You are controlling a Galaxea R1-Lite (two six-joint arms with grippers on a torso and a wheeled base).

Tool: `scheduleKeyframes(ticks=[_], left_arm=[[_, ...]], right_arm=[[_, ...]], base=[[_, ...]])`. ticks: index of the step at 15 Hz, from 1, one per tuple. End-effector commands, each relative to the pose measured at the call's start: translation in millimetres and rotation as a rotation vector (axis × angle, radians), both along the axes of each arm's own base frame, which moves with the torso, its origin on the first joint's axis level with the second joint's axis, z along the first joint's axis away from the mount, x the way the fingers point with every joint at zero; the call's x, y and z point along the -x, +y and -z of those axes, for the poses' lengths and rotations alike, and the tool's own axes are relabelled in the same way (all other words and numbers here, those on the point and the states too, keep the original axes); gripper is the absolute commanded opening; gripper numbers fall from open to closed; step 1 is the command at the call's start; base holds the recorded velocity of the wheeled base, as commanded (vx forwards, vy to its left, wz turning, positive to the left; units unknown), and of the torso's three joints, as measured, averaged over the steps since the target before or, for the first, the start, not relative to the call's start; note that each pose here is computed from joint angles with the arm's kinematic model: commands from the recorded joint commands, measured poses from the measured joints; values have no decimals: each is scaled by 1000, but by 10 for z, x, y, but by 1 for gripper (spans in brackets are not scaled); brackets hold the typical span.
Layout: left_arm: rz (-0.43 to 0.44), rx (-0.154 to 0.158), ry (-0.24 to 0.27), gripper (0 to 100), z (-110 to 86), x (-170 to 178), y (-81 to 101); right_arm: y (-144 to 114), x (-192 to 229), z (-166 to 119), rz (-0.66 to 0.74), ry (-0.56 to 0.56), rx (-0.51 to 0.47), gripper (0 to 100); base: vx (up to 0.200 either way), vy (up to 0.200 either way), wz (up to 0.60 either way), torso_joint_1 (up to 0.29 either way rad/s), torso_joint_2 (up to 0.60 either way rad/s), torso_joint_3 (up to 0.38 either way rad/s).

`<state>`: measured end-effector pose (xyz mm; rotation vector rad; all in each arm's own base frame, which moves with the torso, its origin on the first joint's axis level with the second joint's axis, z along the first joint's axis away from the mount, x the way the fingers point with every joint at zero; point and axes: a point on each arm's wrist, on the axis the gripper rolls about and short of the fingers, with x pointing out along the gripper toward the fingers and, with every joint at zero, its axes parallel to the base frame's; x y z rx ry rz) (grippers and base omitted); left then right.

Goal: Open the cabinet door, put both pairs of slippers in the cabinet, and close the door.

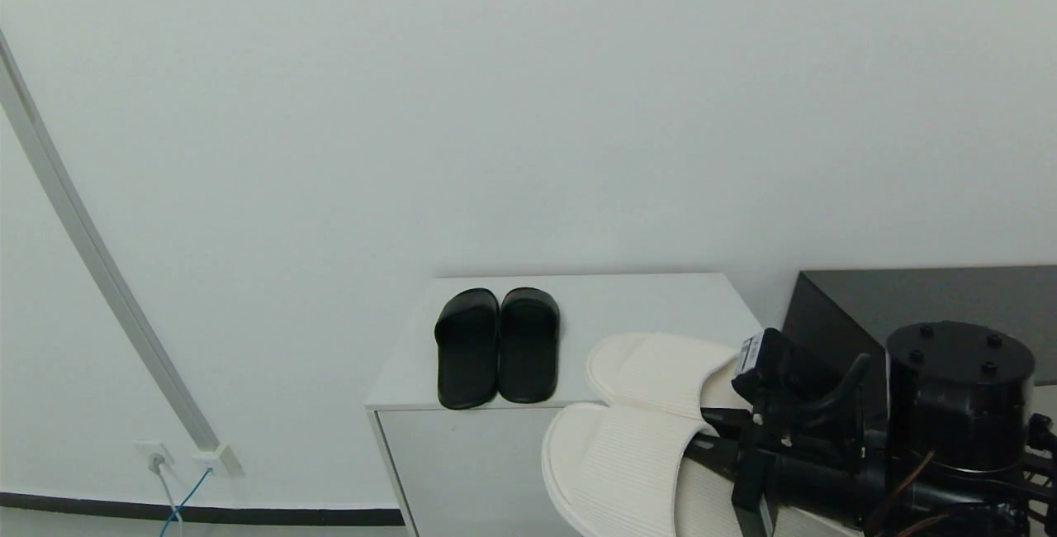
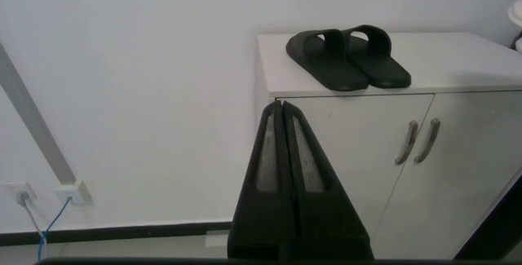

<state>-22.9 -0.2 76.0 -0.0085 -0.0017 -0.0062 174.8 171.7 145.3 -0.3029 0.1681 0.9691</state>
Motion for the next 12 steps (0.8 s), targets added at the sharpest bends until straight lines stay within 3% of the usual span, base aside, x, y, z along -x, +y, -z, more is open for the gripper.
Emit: scheduleKeyframes(ticks=[1, 4, 10, 12], left_arm=[[-2, -1, 2, 0, 0, -1, 0], [0, -1, 2, 0, 0, -1, 0], [1, -1, 2, 0, 0, -1, 0], [0, -1, 2, 0, 0, -1, -1]], right_arm=[[-63, -21, 29, -23, -19, -11, 0], [-37, -146, 57, -37, -27, -46, 0], [149, -294, 149, -53, 106, -113, 0], [178, -318, 169, -40, 134, -116, 0]], base=[[0, 0, 0, 0, 0, 0], [0, 0, 0, 0, 0, 0], [0, 0, 0, 0, 0, 0], [-200, 0, 0, 0, 2, -2]])
